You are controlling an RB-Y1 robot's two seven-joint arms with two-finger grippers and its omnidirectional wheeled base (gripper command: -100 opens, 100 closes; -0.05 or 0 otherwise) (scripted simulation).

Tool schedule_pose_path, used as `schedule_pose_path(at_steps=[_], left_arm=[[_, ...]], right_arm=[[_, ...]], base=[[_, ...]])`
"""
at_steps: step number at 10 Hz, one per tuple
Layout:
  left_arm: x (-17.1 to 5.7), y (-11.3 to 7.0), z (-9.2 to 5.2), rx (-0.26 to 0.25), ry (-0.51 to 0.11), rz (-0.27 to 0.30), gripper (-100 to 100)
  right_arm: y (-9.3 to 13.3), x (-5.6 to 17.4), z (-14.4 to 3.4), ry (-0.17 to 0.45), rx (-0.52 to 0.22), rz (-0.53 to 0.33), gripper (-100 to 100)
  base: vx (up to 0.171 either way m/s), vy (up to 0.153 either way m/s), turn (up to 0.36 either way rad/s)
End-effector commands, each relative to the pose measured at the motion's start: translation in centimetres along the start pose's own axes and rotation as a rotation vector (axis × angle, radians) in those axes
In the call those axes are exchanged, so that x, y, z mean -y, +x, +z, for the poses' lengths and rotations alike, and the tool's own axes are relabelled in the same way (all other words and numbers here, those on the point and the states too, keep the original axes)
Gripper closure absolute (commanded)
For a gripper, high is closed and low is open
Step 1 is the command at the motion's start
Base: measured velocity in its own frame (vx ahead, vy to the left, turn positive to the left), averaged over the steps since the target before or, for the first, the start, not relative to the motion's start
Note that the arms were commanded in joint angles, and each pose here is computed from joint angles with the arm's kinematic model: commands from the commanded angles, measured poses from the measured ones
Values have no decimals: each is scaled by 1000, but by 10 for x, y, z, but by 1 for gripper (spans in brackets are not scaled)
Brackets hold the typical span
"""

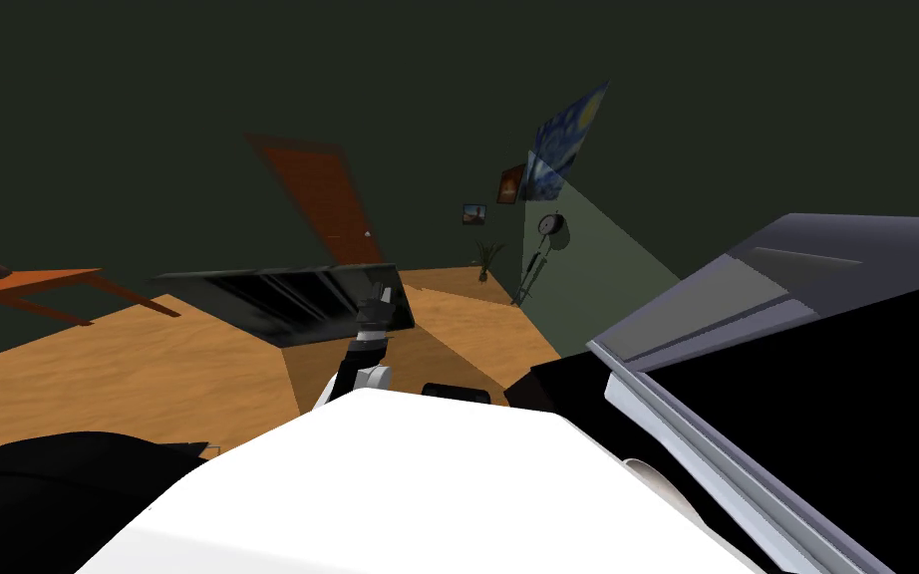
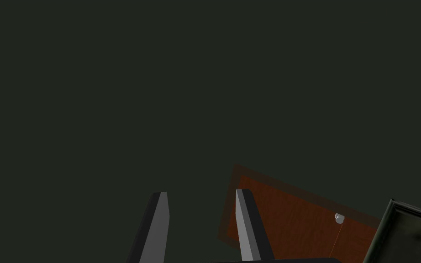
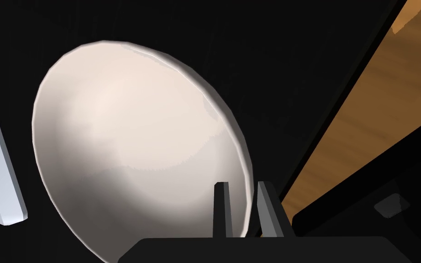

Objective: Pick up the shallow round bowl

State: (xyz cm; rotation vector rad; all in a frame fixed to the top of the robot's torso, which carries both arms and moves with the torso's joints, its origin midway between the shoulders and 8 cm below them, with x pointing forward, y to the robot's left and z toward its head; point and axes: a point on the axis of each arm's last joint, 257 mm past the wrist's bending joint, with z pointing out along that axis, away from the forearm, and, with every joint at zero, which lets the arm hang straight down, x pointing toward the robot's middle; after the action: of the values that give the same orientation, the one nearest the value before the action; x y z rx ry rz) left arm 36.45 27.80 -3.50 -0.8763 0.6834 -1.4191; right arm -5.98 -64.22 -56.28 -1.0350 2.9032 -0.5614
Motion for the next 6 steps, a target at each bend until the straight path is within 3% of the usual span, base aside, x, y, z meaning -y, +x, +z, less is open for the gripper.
schedule_pose_path(at_steps=[1,2,3,4,5,6], left_arm=[[0,0,0,0,0,0,0],[0,0,0,0,0,0,0],[0,0,0,0,0,0,0],[0,0,0,0,0,0,0],[0,0,0,0,0,0,0],[0,0,0,0,0,0,0]], right_arm=[[0,0,0,0,0,0,0],[-28,17,6,3,42,-76,100],[-28,17,6,3,42,-76,100],[-57,33,10,10,84,-147,100],[-57,33,10,8,82,-154,100],[-82,46,12,12,117,-224,100]], base=[[0,0,0],[92,-39,-342],[115,-40,-408],[128,-44,-468],[109,-20,-411],[130,2,-440]])
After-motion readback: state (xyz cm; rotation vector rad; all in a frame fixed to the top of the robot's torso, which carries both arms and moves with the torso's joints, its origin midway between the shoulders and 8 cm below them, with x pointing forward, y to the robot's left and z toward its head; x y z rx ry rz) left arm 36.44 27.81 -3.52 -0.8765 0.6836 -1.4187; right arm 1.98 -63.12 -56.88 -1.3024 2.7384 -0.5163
